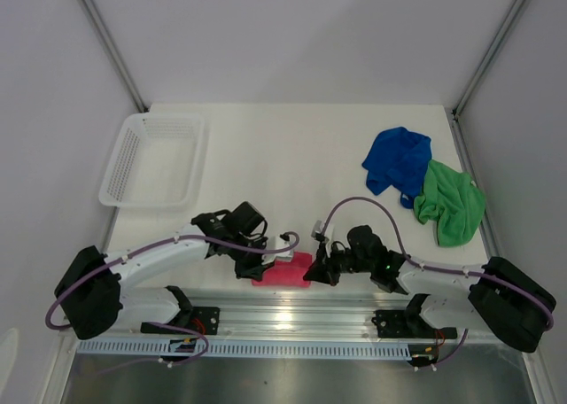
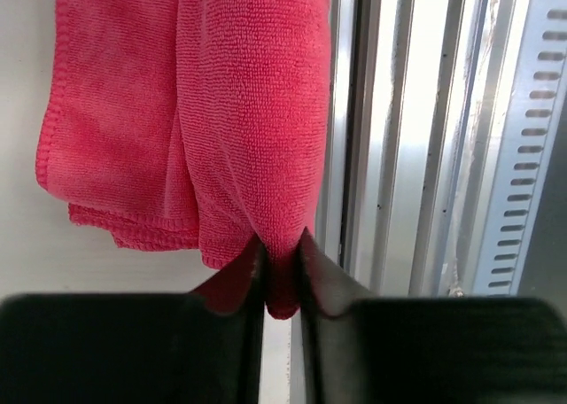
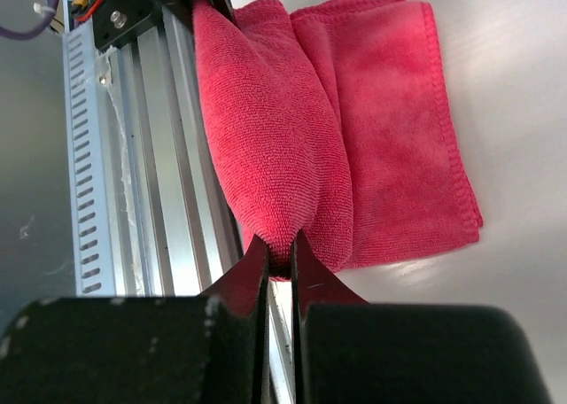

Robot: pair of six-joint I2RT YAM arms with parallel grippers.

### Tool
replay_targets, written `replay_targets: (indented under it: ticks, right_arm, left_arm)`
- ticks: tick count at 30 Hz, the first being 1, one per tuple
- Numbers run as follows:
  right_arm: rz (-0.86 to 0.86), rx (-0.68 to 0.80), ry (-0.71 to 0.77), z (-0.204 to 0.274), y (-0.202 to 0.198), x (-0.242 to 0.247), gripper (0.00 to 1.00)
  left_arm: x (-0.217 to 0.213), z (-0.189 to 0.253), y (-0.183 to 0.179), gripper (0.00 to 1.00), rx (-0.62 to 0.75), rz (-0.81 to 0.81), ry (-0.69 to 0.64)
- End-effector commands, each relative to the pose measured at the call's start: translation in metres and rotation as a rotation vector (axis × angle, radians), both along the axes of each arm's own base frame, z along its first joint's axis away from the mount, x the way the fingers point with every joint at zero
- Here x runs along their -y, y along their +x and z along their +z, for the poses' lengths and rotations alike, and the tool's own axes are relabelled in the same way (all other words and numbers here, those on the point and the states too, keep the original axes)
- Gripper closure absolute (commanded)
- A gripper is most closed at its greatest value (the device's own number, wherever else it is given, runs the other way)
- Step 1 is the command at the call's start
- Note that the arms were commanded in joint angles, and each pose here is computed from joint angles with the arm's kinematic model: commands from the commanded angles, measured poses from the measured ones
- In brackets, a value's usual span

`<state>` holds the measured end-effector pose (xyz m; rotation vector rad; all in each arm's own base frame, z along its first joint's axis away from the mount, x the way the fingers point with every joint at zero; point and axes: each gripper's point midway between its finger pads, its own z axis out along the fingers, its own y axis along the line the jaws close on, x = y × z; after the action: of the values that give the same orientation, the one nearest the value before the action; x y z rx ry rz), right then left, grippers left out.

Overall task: Roll the towels
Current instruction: Roll the towel

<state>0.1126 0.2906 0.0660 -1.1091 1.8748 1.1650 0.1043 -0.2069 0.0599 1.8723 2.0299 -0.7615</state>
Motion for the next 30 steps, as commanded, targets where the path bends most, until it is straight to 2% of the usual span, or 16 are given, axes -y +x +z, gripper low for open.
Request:
replay_targets:
  ticks: [1, 2, 5, 6, 12, 18, 20, 23, 24, 26, 27, 30]
  right_arm:
    - [-0.057, -0.094, 0.0, 0.003, 0.01, -0.001, 1.0]
    - [-0.071, -0.119, -0.004, 0.002, 0.012, 0.0, 1.0]
    - [-0.1, -0.16, -0.003, -0.003, 0.02, 0.001, 1.0]
    - [-0.109, -0.174, -0.009, -0.008, 0.022, 0.001, 1.0]
    - [-0.112, -0.197, 0.002, -0.007, 0.032, -0.005, 1.0]
    - [-0.136, -0.222, -0.003, -0.013, 0.04, 0.0, 1.0]
    - [-0.14, -0.225, 0.0, -0.013, 0.042, 0.001, 1.0]
    - [-0.137, -0.213, 0.005, -0.012, 0.043, 0.001, 1.0]
    - [-0.136, -0.212, 0.006, -0.012, 0.042, 0.001, 1.0]
    - [-0.143, -0.211, -0.011, -0.015, 0.043, 0.003, 1.0]
    - [-0.14, -0.213, -0.014, -0.015, 0.042, 0.003, 1.0]
    - [-0.122, -0.208, -0.007, -0.013, 0.04, 0.001, 1.0]
  left_arm:
    - [0.007, 0.013, 0.001, 0.77, -0.042, 0.024, -0.02]
    - [0.01, 0.013, 0.009, 0.68, -0.03, 0.05, -0.025]
    - [0.009, 0.014, 0.025, 0.6, -0.025, 0.112, -0.039]
    - [0.01, 0.016, 0.028, 0.54, -0.024, 0.127, -0.05]
    - [0.01, 0.011, 0.037, 0.48, -0.031, 0.152, -0.032]
    - [0.01, 0.003, 0.048, 0.48, -0.066, 0.198, -0.024]
    - [0.01, 0.005, 0.055, 0.51, -0.077, 0.215, -0.044]
    - [0.008, 0.007, 0.056, 0.64, -0.103, 0.225, -0.062]
    - [0.009, 0.008, 0.054, 0.75, -0.116, 0.215, -0.073]
    - [0.008, 0.009, 0.05, 0.87, -0.132, 0.208, -0.074]
    - [0.008, 0.008, 0.045, 0.98, -0.146, 0.2, -0.078]
    - [0.007, 0.01, 0.041, 0.99, -0.14, 0.189, -0.094]
